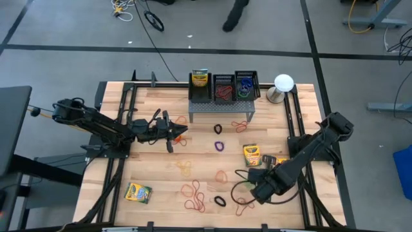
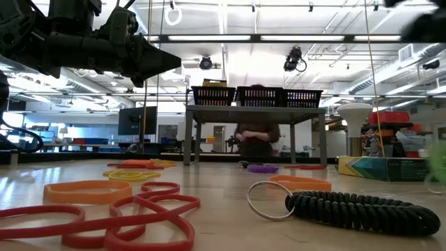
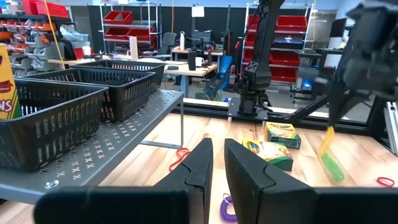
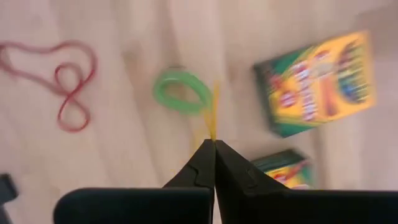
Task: Sort rubber bands into baskets
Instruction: Put the yellow rubber band into the middle black basket on the shelf
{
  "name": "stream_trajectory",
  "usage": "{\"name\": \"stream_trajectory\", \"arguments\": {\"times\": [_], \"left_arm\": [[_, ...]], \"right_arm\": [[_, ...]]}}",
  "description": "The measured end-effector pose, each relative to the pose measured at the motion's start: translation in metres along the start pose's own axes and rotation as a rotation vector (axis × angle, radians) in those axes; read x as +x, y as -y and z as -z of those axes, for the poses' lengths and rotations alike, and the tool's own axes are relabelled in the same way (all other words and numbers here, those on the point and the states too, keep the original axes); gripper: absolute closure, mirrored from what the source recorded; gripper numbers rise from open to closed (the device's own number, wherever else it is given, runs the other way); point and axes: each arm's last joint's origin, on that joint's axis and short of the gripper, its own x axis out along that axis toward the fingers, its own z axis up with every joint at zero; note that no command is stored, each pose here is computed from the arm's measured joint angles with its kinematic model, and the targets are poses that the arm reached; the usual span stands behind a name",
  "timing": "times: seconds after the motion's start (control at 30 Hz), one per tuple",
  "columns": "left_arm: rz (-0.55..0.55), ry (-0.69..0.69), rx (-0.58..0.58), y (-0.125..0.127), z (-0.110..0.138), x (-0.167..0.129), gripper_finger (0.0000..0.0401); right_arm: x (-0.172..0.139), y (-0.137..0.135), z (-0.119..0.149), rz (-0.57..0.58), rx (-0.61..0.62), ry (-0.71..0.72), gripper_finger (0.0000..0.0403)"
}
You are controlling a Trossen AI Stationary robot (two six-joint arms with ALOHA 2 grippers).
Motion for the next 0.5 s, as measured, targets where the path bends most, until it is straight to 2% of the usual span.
{"name": "stream_trajectory", "arguments": {"times": [0.33,0.5], "left_arm": [[0.0,-0.001,0.0,0.0,0.0,0.0,0.0355],[0.0,0.0,0.0,0.0,0.0,0.0,0.0355]], "right_arm": [[-0.038,0.029,-0.059,0.056,-0.054,0.231,0.0399],[-0.046,0.042,-0.089,0.029,-0.085,0.368,0.0399]]}}
